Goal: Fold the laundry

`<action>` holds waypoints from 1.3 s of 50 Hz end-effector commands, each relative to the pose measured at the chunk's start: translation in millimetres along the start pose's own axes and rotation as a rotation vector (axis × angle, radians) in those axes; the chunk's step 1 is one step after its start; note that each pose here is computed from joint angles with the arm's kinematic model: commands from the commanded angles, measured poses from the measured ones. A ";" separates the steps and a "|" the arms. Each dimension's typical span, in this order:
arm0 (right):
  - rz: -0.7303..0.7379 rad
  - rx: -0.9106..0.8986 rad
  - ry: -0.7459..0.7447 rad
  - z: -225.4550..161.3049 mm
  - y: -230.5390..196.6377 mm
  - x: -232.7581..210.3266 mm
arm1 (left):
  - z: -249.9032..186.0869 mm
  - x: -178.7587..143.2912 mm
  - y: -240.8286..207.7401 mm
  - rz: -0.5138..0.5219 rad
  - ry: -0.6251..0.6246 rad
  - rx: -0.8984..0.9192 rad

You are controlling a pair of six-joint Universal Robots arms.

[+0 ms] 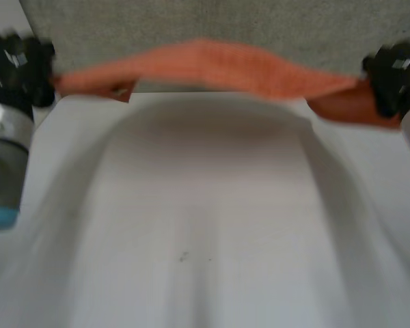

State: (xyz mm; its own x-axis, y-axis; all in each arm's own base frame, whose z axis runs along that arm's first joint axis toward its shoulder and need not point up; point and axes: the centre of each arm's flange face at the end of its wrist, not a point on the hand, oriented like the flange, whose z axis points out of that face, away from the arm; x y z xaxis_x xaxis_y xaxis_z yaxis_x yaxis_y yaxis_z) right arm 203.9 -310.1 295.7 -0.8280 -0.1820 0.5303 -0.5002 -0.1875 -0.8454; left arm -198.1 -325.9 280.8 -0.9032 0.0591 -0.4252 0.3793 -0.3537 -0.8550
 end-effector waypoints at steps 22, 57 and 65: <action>-0.273 -0.652 -0.577 -101.3 92.0 -41.1 | -132.5 11.5 78.1 0.044 0.325 -0.793; -0.242 -0.393 -0.097 41.2 148.7 -46.5 | 13.2 89.5 113.0 0.208 0.255 -0.258; -0.200 -0.339 -0.048 52.7 157.9 -54.3 | 24.9 99.2 132.3 0.215 0.240 -0.270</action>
State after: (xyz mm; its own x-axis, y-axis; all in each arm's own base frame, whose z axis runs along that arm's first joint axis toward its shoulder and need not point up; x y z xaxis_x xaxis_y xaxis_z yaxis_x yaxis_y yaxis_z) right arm 180.0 -372.0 144.0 -0.6627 -0.2621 0.7015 -0.7450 0.1352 -0.6533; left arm -240.5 -378.1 146.8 -0.7383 0.2408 -0.6300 0.6156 -0.1409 -0.7753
